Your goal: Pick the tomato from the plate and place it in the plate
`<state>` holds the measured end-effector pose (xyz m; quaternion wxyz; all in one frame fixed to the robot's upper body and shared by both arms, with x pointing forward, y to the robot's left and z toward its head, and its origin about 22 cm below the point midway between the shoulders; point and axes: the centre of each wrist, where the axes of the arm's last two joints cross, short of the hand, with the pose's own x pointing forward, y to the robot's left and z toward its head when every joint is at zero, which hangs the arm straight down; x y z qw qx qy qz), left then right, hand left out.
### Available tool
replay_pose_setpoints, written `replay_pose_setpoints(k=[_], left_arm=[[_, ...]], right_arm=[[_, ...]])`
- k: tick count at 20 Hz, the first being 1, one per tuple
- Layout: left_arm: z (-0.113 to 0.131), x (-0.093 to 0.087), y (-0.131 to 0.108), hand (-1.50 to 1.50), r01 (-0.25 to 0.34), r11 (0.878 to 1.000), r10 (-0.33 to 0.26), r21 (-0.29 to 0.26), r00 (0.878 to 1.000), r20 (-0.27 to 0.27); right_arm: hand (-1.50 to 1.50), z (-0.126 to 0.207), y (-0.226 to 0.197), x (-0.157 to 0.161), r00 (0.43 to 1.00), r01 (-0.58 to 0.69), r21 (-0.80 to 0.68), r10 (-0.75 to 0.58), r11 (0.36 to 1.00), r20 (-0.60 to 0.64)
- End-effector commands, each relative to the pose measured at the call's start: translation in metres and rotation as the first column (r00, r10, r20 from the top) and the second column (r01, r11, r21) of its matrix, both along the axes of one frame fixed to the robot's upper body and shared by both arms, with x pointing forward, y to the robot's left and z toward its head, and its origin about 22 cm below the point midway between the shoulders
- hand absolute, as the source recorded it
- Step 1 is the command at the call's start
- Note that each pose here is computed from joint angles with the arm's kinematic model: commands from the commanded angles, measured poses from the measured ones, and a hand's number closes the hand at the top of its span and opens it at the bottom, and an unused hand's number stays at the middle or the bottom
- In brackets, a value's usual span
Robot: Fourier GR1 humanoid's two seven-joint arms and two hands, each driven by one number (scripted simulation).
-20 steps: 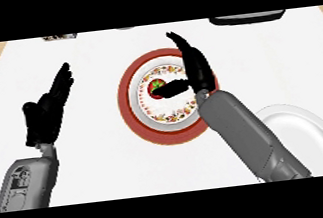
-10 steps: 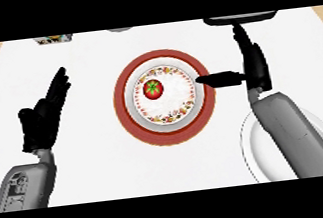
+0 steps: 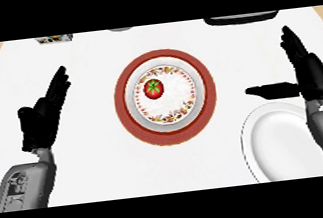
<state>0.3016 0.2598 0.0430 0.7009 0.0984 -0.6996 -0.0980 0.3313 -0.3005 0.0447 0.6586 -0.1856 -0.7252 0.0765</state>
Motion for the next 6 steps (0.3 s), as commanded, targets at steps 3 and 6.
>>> replay_pose_setpoints(k=[3, 6], left_arm=[[-0.010, -0.010, 0.001, 0.00, 0.001, 1.000, -0.001, 0.018, 1.000, -0.003], [-0.012, -0.007, -0.003, 0.00, 0.005, 1.000, -0.006, -0.022, 1.000, -0.011]], right_arm=[[-1.50, -0.001, -0.037, -0.017, 1.000, -0.006, 0.028, 0.005, 1.000, 0.011], [-1.50, -0.012, -0.062, -0.003, 1.000, 0.012, 0.030, -0.012, 0.999, 0.007]])
